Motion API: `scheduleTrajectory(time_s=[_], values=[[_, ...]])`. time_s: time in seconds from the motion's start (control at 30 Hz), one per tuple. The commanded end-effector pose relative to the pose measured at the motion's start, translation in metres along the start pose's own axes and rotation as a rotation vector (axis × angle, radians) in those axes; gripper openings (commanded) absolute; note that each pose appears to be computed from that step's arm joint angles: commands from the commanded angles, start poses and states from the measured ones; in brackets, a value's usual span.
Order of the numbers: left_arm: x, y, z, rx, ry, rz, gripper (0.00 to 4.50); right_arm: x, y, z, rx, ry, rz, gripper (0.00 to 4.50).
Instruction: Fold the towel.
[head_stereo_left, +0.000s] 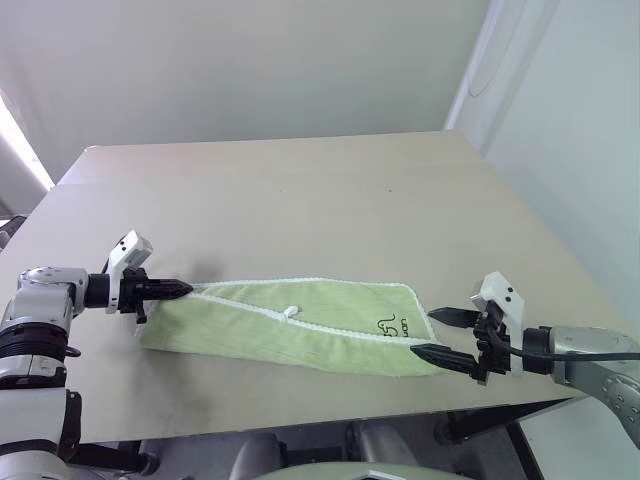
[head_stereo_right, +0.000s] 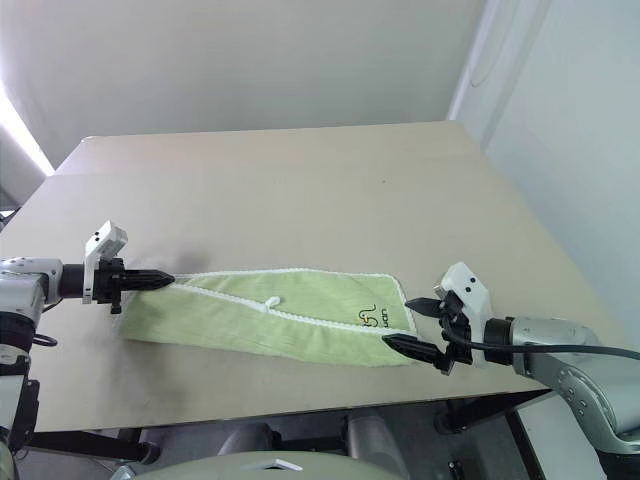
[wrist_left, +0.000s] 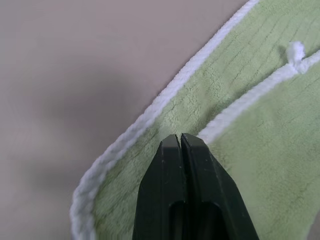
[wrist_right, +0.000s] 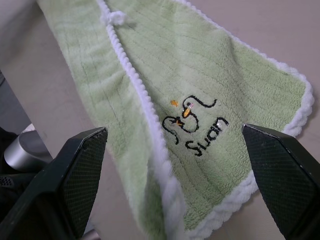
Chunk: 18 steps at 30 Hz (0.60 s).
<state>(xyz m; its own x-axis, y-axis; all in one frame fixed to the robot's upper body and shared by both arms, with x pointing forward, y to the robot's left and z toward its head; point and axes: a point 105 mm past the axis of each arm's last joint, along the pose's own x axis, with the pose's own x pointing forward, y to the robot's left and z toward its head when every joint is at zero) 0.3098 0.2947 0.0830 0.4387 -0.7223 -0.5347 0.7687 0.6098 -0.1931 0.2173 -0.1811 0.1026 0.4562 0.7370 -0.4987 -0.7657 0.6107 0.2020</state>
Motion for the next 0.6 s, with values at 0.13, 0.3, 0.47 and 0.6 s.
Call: scheduleTrajectory(time_s=[0.13,0.3,0.47,0.6], values=[[-0.028,0.010,0.027,0.023,-0.072,0.092,0.06,-0.005,-0.002,0.011,-0.039,-0.036,-0.011,4.50],[-0.028,0.010,0.031,0.011,-0.097,0.104,0.06,-0.007,-0.001,0.009,-0.036,-0.029,-0.002,4.50],[-0.019,0.005,0.028,0.012,-0.094,0.085,0.06,0.002,-0.005,0.009,-0.019,-0.009,0.010,4.50],[-0.015,0.003,0.024,0.009,-0.088,0.079,0.06,0.007,-0.013,0.009,0.025,0.005,0.010,4.50]])
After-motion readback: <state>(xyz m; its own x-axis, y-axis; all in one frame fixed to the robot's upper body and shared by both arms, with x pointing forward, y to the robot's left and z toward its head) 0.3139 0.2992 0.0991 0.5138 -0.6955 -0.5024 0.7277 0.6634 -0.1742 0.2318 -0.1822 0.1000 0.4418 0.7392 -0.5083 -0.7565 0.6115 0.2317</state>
